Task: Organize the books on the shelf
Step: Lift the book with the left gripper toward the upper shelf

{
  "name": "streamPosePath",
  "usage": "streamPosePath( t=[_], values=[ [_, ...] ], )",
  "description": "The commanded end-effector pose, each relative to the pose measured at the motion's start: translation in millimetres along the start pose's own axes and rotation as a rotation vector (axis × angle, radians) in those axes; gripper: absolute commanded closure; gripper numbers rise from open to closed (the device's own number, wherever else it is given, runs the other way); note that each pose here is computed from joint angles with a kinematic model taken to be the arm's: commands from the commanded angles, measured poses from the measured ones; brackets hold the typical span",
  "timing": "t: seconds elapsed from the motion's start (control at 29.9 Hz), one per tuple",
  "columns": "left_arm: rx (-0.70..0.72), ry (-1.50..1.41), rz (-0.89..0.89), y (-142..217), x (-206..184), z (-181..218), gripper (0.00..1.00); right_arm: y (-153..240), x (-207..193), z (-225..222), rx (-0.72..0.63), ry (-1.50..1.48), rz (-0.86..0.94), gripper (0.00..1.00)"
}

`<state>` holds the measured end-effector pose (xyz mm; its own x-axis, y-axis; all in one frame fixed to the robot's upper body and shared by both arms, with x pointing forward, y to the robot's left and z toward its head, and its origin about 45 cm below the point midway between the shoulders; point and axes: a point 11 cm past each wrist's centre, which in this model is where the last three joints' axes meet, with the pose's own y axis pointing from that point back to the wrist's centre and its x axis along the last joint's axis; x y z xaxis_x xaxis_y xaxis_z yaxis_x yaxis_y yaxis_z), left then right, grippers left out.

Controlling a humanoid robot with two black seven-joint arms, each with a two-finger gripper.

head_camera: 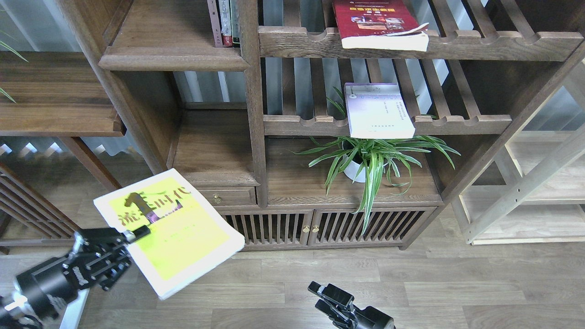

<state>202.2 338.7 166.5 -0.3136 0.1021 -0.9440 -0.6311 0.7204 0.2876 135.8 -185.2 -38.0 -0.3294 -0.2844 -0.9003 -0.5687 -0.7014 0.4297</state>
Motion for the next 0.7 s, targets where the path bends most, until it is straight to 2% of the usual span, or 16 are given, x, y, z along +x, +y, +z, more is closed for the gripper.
streamPosePath(
  t=[0.0, 0.23, 0.67],
  values=[
    [-0.034, -0.106, 0.006, 14, -33, 25, 0.97, 2, 2, -1, 0.01, -0.007, 0.004, 0.18],
    [-0.075, -0.291, 0.03, 36, -95, 54, 0.97, 0, 0, 0, -0.001, -0.002, 0.0, 0.18],
    [-0.039, -0.406, 0.113, 58, -131, 41, 0.97, 0, 0, 7, -0.02, 0.002, -0.001, 0.19]
  ],
)
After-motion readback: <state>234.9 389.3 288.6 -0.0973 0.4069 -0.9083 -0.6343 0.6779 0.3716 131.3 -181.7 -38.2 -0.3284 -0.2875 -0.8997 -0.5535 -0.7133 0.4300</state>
